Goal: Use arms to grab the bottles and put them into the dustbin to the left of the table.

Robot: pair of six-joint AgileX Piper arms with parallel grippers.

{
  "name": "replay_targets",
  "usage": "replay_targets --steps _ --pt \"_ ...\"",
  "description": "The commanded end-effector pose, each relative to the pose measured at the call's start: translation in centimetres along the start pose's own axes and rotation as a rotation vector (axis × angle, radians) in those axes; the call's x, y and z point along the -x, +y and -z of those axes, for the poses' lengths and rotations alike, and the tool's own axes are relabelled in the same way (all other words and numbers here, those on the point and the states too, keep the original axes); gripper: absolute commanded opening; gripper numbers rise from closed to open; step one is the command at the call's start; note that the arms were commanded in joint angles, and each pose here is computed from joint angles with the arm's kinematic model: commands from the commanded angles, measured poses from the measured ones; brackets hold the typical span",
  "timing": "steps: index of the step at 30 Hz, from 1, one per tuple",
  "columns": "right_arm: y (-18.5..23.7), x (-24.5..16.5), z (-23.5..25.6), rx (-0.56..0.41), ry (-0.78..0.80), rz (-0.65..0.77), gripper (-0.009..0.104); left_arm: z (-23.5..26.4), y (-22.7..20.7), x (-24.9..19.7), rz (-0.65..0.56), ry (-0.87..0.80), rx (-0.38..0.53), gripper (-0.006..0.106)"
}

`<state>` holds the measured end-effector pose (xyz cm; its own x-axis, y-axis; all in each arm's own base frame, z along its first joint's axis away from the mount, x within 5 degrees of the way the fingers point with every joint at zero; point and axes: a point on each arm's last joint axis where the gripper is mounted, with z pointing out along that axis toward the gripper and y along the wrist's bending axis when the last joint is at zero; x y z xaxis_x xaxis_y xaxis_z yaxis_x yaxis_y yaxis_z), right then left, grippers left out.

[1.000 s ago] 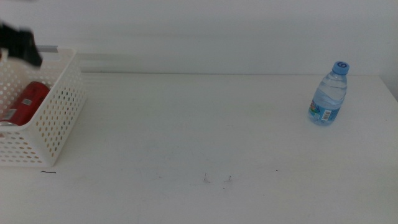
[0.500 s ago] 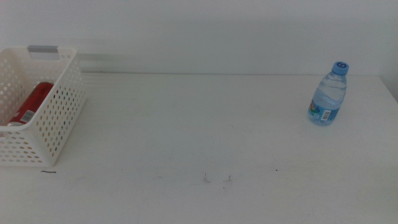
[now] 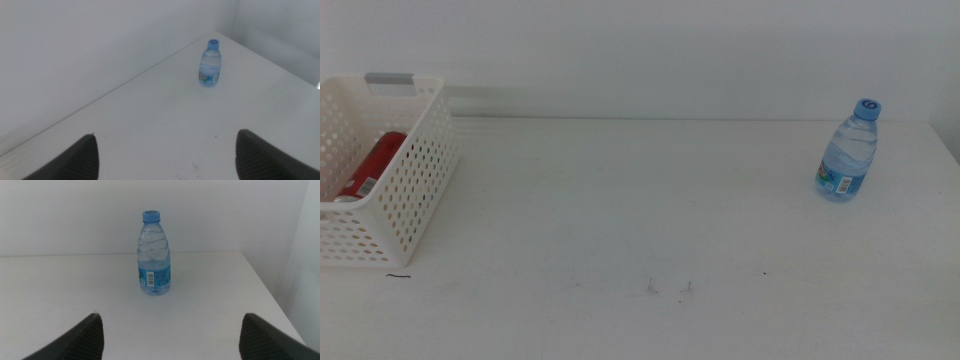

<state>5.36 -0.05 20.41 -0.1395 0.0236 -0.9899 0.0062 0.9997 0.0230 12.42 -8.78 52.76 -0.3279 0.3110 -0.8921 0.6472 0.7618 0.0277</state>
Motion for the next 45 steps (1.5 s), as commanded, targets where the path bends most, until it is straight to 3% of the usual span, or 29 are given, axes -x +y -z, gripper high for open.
replay_targets --steps 1,10,15,25,29,31,35,38,45 --pt "-0.1 0.0 0.0 -0.010 -0.008 0.013 0.093 0.6 -0.1 0.0 0.002 -0.013 0.002 0.094" --pt "-0.1 0.0 0.0 -0.010 -0.008 0.013 0.093 0.9 -0.1 0.0 -0.002 -0.025 0.009 0.094" --pt "0.2 0.3 0.1 0.018 -0.011 -0.084 0.093 0.9 -0.1 0.0 -0.003 -0.025 0.010 0.094" --pt "0.3 5.8 -2.4 0.009 0.131 -0.081 0.093 0.9 0.0 0.0 -0.007 -0.023 0.020 0.094" --pt "0.2 6.9 -4.9 0.001 0.047 0.061 0.093 0.9 0.0 0.0 -0.007 -0.023 0.021 0.094" --pt "0.2 5.9 -6.2 0.007 0.009 0.114 0.093 0.9 0.0 0.0 -0.007 -0.023 0.021 0.094" --pt "-0.1 3.0 -8.3 -0.024 -0.033 -0.005 0.093 0.9 0.0 0.0 -0.007 -0.023 0.021 0.094" --pt "-0.3 1.5 -10.4 -0.040 0.006 0.063 0.093 0.9 0.0 0.0 -0.007 -0.023 0.021 0.094" --pt "-0.1 -0.1 -15.4 -0.017 -0.019 0.001 0.093 0.9 0.0 0.0 -0.007 -0.023 0.021 0.094"
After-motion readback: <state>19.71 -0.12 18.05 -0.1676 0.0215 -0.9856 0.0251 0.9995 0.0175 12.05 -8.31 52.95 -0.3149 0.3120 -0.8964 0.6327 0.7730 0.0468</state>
